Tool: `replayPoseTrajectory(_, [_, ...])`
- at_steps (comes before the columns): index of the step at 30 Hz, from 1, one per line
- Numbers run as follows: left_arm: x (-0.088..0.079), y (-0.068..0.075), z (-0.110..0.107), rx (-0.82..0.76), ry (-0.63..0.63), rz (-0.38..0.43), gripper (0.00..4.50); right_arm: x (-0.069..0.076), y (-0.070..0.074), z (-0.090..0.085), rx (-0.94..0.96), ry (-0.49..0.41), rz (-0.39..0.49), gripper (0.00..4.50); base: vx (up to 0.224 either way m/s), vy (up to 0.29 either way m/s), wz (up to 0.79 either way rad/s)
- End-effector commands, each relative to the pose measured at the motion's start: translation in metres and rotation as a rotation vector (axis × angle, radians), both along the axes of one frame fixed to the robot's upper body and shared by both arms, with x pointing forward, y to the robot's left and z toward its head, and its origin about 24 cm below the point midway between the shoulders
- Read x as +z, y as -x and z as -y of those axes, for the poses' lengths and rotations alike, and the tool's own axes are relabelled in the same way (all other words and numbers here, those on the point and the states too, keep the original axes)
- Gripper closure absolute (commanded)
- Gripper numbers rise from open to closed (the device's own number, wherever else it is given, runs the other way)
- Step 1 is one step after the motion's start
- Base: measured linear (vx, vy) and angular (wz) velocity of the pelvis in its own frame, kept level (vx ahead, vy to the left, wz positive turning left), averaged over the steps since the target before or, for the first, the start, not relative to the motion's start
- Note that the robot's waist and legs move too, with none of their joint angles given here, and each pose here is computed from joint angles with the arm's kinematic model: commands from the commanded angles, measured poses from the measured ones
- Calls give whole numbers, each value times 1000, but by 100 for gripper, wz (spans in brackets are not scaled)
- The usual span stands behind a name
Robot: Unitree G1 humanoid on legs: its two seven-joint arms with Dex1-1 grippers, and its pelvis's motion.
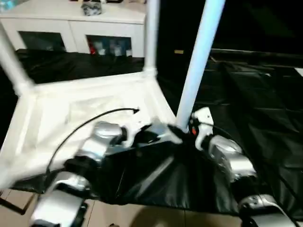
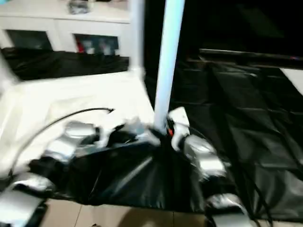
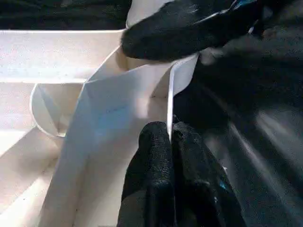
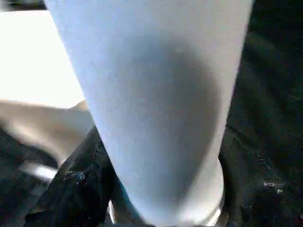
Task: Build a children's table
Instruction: Rotate leg to tighten
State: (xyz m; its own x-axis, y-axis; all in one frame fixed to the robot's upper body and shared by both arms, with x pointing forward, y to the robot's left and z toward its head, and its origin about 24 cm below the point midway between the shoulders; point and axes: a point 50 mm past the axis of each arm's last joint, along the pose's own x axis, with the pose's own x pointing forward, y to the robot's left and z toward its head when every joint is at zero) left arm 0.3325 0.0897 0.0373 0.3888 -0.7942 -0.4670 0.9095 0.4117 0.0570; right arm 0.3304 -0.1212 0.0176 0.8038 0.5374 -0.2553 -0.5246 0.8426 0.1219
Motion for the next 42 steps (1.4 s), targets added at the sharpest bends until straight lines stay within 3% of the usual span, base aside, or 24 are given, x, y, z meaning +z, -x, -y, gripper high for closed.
replayPoseTrajectory(1, [9,-5,26,20,18,56,450,-21,15,-38,126,53,-70,182,0,0,0])
replayPoseTrajectory(2, [9,-4,31,4,22,58,450,-19,14,-42,126,48,-51,127,0,0,0])
replayPoseTrajectory(5, [9,-1,36,-33,27,51,450,-15,12,-47,133,45,-17,106,0,0,0])
replayPoseTrajectory(8, [6,1,28,-61,8,39,450,-12,9,-40,127,40,-3,67,0,0,0])
replayPoseTrajectory(15, [6,4,5,-156,-24,11,450,-9,11,-13,247,89,32,56,0,0,0])
replayPoseTrajectory(19, [9,9,-8,-254,-24,-26,450,-3,16,4,389,70,33,56,26,-17,3])
replayPoseTrajectory(22, [9,10,-11,-266,-28,-34,450,-1,18,7,424,64,32,56,62,-48,8])
replayPoseTrajectory(29, [13,19,-27,-398,-27,-89,450,4,30,25,669,63,-35,105,17,-11,1])
replayPoseTrajectory(36, [16,19,-36,-427,-43,-114,450,5,35,26,753,67,-81,167,0,0,0])
replayPoseTrajectory(42, [16,16,-35,-376,-44,-88,450,5,37,20,753,9,-85,183,0,0,0])
